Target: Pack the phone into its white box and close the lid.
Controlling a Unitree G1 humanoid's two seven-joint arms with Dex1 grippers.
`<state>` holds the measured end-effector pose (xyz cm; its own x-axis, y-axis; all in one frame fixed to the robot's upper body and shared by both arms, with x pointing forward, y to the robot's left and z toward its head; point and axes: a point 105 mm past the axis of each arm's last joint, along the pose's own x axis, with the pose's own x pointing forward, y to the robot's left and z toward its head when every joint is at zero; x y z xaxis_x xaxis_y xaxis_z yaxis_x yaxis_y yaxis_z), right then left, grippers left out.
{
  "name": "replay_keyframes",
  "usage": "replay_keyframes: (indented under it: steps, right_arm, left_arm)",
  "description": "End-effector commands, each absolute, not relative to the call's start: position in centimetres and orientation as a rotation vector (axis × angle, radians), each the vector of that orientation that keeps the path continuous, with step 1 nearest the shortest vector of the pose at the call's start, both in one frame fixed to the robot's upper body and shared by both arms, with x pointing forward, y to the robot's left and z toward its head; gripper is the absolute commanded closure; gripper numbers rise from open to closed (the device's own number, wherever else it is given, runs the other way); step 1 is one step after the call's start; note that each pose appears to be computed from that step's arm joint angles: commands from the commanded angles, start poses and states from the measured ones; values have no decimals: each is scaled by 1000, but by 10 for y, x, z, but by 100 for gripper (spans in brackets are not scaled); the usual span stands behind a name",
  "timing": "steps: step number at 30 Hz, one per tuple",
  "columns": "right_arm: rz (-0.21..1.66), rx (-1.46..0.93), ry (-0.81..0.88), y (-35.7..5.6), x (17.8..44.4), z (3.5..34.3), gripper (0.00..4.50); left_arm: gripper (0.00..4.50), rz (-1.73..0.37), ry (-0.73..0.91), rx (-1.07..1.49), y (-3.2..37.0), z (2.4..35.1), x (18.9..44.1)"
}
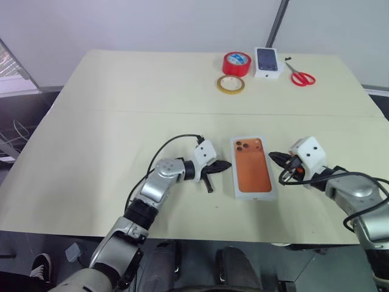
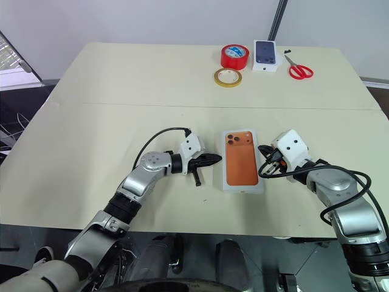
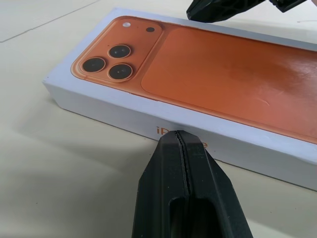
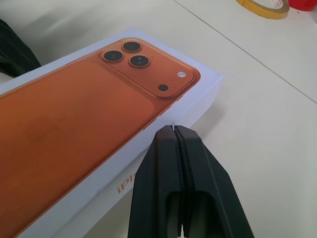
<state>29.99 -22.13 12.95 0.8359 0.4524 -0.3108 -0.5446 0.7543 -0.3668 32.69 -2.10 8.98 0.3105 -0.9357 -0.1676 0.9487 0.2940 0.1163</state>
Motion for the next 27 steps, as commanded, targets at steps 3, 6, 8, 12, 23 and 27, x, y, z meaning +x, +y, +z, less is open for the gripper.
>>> replay_keyframes:
  steps: [3, 6, 8, 12, 23, 27]
  right_arm:
    - [553, -544, 211, -224, 299, 127, 445]
    - [556, -593, 230, -224, 299, 119, 445]
    - [553, -594, 232, -225, 300, 117, 445]
    - [543, -610, 227, -226, 302, 118, 445]
    - [589, -498, 103, -215, 302, 150, 445]
    - [648, -507, 135, -205, 295, 137, 445]
  left_arm:
    - [450, -1264, -33, 211, -32, 116, 331]
    - [450, -1268, -35, 193, -33, 118, 330]
    - [450, -1268, -42, 215, -33, 117, 330]
    - [450, -1272, -22, 233, -32, 111, 329]
    - [450, -1207, -189, -10, -34, 186, 349]
    - [450, -1226, -186, 17, -58, 191, 354]
